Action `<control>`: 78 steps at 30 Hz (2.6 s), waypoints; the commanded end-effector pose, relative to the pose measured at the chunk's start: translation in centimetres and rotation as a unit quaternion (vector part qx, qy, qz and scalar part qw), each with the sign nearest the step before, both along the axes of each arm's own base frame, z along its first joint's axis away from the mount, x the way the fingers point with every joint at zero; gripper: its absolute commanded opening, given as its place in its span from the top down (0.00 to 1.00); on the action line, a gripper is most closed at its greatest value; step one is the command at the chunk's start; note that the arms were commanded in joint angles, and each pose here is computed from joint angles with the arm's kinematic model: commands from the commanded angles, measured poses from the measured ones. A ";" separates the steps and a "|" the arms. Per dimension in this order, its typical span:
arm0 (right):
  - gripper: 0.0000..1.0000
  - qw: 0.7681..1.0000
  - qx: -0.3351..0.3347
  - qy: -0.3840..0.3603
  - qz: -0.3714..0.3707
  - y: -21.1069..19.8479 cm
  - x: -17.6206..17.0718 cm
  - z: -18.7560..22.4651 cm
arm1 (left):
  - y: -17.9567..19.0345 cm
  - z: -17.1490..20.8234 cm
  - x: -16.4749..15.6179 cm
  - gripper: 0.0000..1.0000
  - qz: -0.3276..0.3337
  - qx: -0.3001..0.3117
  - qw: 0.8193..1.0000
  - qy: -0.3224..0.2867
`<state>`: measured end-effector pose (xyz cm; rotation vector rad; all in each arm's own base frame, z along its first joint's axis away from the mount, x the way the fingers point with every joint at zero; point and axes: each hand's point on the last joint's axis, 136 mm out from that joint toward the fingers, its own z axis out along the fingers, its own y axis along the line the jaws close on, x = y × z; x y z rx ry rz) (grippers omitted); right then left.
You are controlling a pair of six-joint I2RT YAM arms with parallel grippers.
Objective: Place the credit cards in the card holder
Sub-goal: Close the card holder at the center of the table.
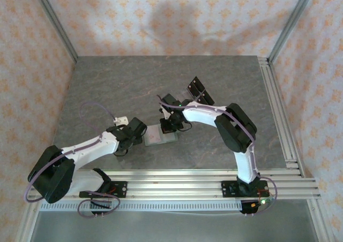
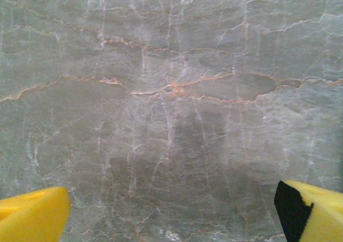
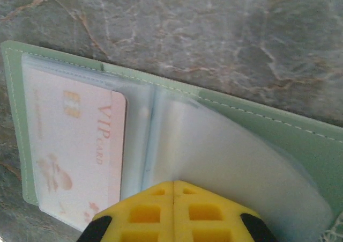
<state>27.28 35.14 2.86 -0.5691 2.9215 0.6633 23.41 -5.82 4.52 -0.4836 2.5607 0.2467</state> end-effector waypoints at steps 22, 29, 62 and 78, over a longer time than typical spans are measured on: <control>0.58 0.988 -0.056 -0.083 -0.114 -8.1 1.4 2.3 | -10.1 4.2 6.0 0.00 -0.149 -0.219 0.961 -0.082; 0.92 0.989 -0.050 -0.073 -0.118 -8.2 1.6 1.2 | -11.2 2.5 6.4 0.00 -0.162 -0.233 0.957 -0.064; 1.00 0.992 -0.023 -0.056 -0.114 -7.2 1.1 1.0 | -10.3 -0.9 6.1 0.00 -0.132 -0.212 0.968 -0.036; 1.00 0.993 -0.010 -0.048 -0.111 -6.6 1.1 1.1 | -15.1 4.8 7.6 0.00 -0.183 -0.285 0.936 -0.097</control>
